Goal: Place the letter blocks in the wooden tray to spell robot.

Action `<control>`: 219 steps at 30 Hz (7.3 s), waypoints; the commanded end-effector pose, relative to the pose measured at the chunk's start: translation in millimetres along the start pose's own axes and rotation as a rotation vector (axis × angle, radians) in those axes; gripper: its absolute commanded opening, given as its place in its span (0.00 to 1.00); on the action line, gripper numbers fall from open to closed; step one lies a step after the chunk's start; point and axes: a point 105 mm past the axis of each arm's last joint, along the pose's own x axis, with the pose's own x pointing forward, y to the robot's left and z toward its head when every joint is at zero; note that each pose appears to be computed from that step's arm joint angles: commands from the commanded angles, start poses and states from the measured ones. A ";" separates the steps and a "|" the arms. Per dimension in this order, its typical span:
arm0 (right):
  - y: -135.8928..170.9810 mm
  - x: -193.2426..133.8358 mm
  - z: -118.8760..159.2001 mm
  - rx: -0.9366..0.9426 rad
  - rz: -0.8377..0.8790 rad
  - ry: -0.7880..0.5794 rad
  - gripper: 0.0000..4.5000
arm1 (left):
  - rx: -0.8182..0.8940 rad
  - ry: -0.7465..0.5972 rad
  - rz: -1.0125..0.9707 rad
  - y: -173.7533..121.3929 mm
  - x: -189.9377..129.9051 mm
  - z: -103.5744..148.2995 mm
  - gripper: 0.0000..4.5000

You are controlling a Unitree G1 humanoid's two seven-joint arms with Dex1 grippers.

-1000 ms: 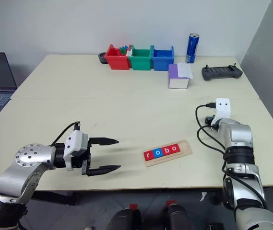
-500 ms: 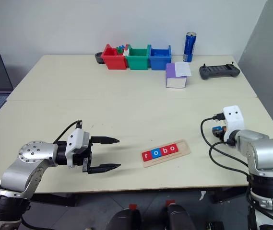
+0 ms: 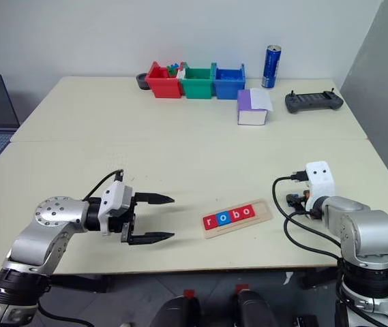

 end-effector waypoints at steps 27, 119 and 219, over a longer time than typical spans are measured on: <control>-35.3 8.4 30.1 -1.046 0.884 0.018 1.00 | 0.054 0.001 0.035 -4.3 -0.3 24.3 1.00; 38.3 19.1 32.2 -1.272 1.116 0.042 0.32 | 0.034 -0.197 0.239 -8.8 -17.6 18.9 1.00; 53.4 16.8 68.5 -1.350 1.115 -0.085 1.00 | 0.016 -0.083 0.219 -30.8 -24.1 -8.7 1.00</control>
